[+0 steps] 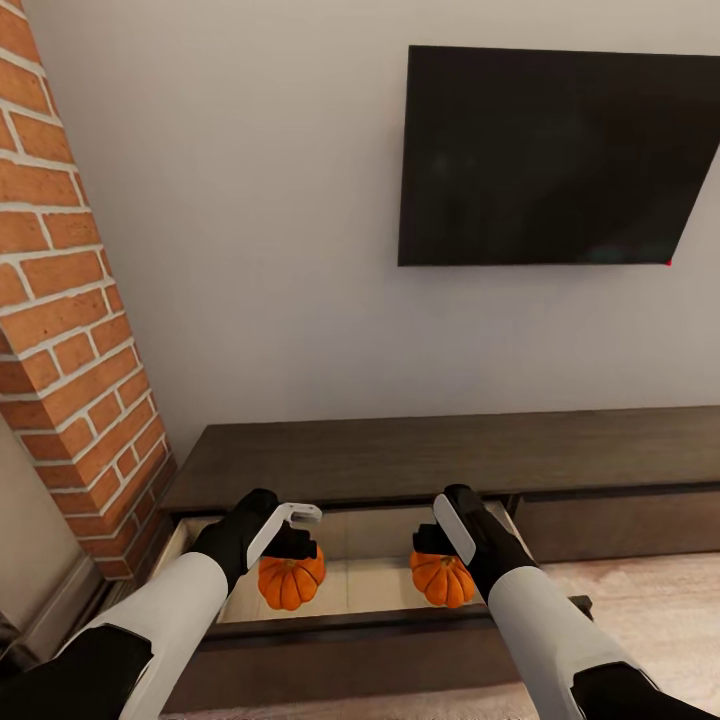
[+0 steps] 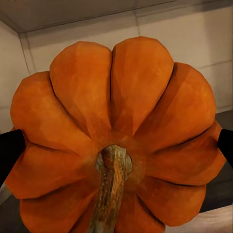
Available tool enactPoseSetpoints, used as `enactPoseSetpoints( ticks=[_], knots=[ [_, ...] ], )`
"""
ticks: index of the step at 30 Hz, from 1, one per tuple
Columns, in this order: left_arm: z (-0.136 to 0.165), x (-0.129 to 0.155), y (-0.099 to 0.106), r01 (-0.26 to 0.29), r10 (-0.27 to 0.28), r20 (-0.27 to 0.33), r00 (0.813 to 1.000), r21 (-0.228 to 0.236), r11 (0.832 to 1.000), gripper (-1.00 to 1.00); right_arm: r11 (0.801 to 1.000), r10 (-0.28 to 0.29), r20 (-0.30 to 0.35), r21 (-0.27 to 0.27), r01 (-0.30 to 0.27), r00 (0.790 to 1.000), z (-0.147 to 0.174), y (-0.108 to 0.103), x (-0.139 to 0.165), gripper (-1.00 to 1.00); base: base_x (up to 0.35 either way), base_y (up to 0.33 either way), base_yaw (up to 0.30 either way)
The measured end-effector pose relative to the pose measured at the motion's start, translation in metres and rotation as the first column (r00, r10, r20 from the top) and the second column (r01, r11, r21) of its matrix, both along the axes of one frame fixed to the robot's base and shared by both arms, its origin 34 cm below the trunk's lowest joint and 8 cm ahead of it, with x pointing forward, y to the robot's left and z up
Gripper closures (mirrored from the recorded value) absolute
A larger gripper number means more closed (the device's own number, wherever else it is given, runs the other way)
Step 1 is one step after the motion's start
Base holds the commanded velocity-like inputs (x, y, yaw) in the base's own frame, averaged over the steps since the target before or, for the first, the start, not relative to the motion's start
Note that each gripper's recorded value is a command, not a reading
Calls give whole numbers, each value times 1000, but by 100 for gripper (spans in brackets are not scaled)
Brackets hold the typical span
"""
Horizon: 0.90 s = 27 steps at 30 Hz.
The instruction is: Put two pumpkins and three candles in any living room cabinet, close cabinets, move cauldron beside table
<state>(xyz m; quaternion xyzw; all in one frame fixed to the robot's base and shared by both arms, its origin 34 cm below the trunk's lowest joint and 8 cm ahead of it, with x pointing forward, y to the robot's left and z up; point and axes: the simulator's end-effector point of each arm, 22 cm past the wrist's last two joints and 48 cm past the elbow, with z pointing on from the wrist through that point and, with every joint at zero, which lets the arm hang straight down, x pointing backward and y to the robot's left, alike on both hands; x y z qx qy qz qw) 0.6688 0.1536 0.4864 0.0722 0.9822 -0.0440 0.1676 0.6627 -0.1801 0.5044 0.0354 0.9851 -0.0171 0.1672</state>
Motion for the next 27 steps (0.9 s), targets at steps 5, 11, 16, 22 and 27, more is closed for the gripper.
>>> enactPoseSetpoints(
  ticks=[5,11,16,22,27],
  knots=[
    [-9,-2,0,0,0,0,1000,0,1000,100,1000,0,0,0,0,1000,-9,0,-2,100,0,0,0],
    [-17,-4,0,0,0,1,1000,-1,1000,100,1000,1,20,2,-1,1000,-11,1,1,100,0,0,0],
    [-17,-4,0,0,0,2,1000,-1,1000,100,1000,1,20,2,-1,1000,-11,1,1,100,0,0,0],
    [-17,-3,0,1,-1,3,1000,-1,1000,100,1000,1,20,2,-1,1000,-11,1,1,100,0,0,0],
    [-17,-4,0,0,0,3,1000,-1,1000,100,1000,2,10,-2,-2,1000,-14,0,-2,100,100,16,0]
  ],
)
